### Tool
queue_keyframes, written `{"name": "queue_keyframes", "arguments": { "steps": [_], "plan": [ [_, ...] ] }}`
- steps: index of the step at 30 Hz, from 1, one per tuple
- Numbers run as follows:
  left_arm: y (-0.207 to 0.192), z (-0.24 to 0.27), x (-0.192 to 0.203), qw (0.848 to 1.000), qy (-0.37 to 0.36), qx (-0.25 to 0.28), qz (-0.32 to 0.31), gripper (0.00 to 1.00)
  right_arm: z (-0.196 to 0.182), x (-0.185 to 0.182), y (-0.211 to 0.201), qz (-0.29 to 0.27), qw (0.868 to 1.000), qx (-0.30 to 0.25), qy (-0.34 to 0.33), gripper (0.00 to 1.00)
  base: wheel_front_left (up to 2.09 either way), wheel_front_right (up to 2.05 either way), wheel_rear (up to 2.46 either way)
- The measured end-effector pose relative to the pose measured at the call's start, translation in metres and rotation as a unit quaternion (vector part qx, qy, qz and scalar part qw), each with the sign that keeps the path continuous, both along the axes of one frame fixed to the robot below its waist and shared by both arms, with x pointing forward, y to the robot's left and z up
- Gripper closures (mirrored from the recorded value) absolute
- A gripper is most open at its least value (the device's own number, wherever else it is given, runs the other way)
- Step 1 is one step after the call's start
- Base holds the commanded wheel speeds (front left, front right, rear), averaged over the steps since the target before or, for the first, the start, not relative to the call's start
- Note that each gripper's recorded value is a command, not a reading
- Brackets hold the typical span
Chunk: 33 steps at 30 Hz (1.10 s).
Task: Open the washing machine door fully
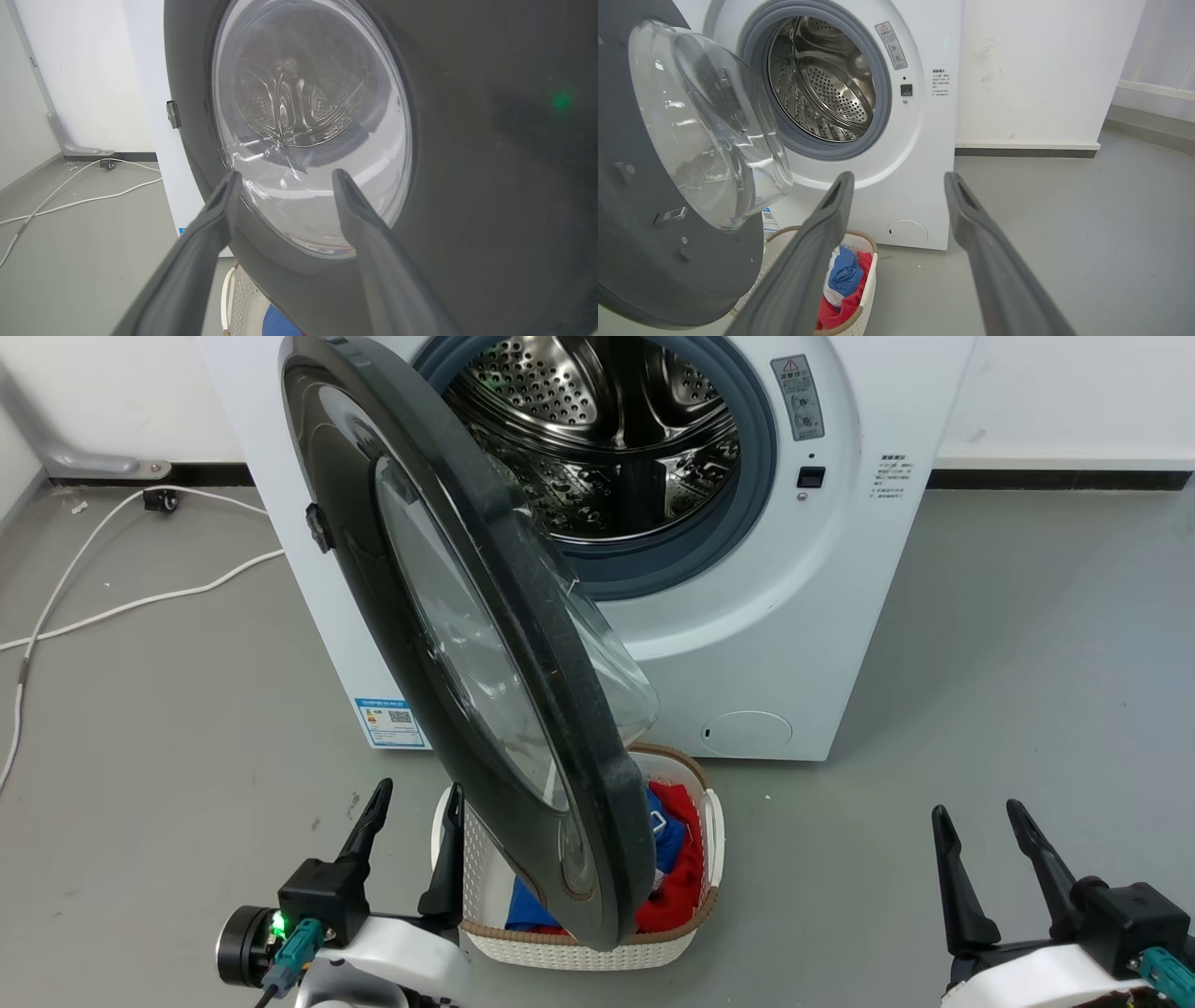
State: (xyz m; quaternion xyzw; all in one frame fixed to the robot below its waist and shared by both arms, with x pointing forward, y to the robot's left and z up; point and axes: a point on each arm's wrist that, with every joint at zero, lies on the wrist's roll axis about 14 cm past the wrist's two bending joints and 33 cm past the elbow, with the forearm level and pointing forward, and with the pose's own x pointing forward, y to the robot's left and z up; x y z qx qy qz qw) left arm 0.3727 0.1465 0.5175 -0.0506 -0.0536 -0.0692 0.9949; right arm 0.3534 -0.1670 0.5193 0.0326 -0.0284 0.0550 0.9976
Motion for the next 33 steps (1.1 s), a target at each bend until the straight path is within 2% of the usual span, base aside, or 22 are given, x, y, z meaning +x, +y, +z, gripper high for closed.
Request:
{"name": "queue_keyframes", "arguments": {
  "steps": [10,12,22,28,31,32,33],
  "plan": [
    [-0.001,-0.001,0.001,1.000,0.001,0.004,-0.001,0.01,-0.003,0.002,0.002,0.002,1.000,-0.002,0.002,0.00,0.00,0.00,0.00],
    [-0.002,-0.003,0.001,1.000,0.003,0.004,-0.005,1.00,-0.005,0.002,0.003,0.004,1.000,-0.002,0.005,0.00,0.00,0.00,0.00],
    [0.002,0.010,0.005,1.000,-0.016,0.000,0.000,1.00,-0.009,0.003,0.007,0.009,1.000,0.002,0.009,0.00,0.00,0.00,0.00],
    [0.007,0.074,0.010,0.994,-0.113,0.000,0.012,1.00,-0.009,0.004,0.008,0.012,1.000,0.004,0.009,0.00,0.00,0.00,0.00],
    [0.006,0.119,0.007,0.984,-0.180,-0.003,0.011,1.00,-0.008,0.005,0.010,0.014,1.000,0.005,0.008,0.00,0.00,0.00,0.00],
    [0.006,0.119,0.007,0.984,-0.180,-0.003,0.011,1.00,-0.008,0.005,0.010,0.014,1.000,0.005,0.008,0.00,0.00,0.00,0.00],
    [0.002,0.151,0.002,0.973,-0.229,-0.006,0.007,1.00,-0.008,0.005,0.011,0.015,1.000,0.005,0.007,0.00,0.00,0.00,0.00]
  ]
}}
